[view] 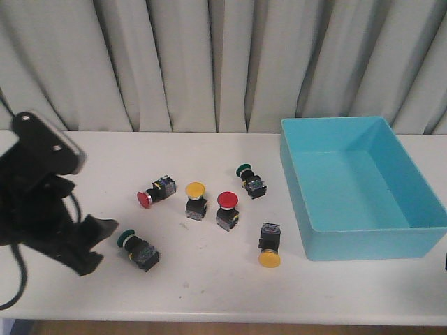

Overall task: Pick red and yellow buttons and place in box
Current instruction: 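Reach the left gripper down and grasp the red mushroom button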

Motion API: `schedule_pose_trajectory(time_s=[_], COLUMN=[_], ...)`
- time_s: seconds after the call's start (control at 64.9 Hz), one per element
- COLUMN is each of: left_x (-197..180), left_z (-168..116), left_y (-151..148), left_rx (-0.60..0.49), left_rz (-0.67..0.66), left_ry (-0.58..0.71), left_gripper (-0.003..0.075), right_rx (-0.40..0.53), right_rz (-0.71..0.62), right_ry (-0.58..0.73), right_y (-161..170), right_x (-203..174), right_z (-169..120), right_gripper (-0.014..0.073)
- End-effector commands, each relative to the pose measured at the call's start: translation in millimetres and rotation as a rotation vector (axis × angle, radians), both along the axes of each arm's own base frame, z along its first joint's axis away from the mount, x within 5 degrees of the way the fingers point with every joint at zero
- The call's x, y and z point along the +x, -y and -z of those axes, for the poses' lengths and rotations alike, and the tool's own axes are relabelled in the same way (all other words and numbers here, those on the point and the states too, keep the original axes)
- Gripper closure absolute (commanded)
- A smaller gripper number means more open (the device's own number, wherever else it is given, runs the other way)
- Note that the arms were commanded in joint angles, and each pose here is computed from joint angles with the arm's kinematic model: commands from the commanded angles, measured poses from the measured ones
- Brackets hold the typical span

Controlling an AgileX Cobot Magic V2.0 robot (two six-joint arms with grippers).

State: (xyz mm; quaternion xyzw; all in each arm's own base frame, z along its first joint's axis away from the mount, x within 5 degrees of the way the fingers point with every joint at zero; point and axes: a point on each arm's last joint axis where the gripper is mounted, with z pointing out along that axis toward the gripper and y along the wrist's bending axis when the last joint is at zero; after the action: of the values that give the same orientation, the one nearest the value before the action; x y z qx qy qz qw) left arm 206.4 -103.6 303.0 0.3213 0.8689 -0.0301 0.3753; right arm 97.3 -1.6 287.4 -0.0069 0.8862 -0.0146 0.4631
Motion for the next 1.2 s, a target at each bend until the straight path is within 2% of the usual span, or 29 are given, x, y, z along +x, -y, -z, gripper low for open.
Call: schedule_pose_trajectory(time_s=[0.0, 0.216, 0.447, 0.863, 1.186], left_x=[25.1, 73.4, 120.2, 173.4, 197.2], left_z=[-10.7, 5.0, 21.7, 54.3, 80.4], left_y=[31.1, 91.1, 137.0, 183.6, 196.7], left_rx=[-0.034, 0.006, 0.033, -0.031, -0.020], left_rz=[0.069, 0.146, 0.161, 0.142, 0.086], left_ry=[0.062, -0.011, -0.094, -0.186, -0.193], left_gripper=[0.0148, 0.0162, 0.0194, 0.0217, 0.0217], right_rx=[-0.012, -0.012, -0.012, -0.012, -0.012], right_rz=[-0.002, -0.002, -0.002, -0.002, -0.002], right_ry=[0.081, 0.081, 0.080, 0.080, 0.080], right_y=[0.5, 0.5, 0.5, 0.5, 0.5], right_x=[4.7, 4.7, 4.6, 4.6, 4.6], right_z=[-13.1, -13.1, -13.0, -13.0, -13.0], right_gripper=[0.0043, 0.0043, 0.0043, 0.0043, 0.0064])
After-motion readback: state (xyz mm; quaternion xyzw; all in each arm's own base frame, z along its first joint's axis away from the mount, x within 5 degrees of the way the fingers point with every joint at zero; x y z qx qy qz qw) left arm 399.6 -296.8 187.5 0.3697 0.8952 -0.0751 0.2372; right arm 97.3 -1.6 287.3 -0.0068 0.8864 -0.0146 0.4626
